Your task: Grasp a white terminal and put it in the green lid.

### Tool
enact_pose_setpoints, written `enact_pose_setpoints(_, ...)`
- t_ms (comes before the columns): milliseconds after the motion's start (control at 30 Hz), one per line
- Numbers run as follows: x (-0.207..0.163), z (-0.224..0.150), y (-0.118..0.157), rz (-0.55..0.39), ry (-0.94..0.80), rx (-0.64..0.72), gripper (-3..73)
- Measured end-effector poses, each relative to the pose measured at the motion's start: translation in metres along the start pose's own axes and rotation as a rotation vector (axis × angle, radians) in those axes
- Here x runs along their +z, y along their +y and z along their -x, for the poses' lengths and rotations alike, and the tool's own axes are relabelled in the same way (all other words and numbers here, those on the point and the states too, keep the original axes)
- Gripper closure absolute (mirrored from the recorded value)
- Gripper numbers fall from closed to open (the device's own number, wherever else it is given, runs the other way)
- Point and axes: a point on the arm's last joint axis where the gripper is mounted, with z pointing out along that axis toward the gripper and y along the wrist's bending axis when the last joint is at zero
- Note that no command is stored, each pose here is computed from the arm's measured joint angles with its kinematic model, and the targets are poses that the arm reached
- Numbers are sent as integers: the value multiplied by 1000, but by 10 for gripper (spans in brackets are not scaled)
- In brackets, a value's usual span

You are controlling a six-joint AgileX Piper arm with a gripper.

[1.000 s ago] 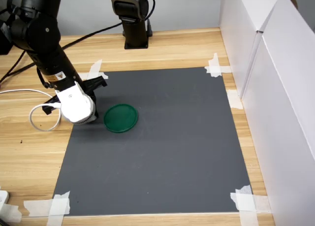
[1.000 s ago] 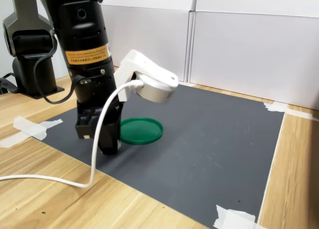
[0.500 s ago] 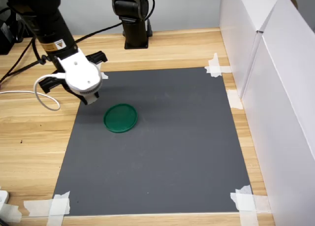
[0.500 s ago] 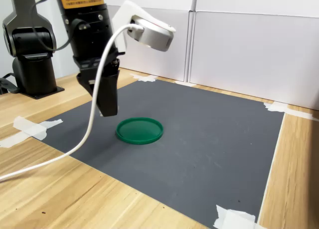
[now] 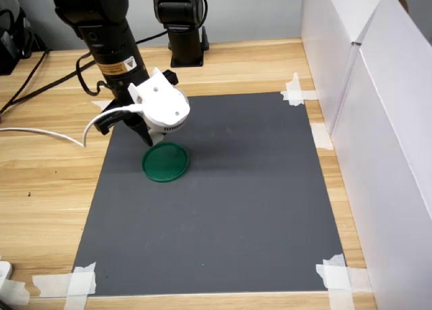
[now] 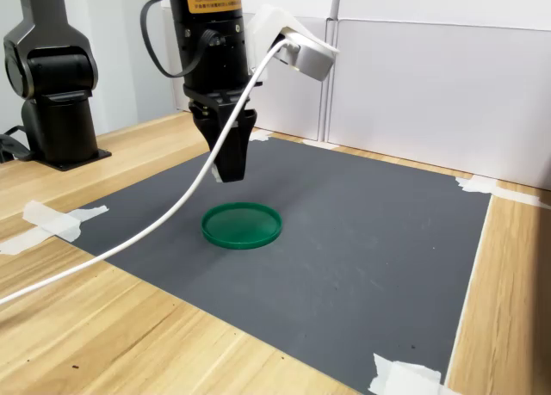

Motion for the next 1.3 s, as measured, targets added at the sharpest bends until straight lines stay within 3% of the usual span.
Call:
enact_pose_setpoints(700, 44, -5, -2, 47, 33, -29, 416)
enact_pose_setpoints(1133, 47, -6, -1, 48, 33, -80, 416)
enact_pose_setpoints(1300, 47, -6, -2, 31, 24, -87, 325)
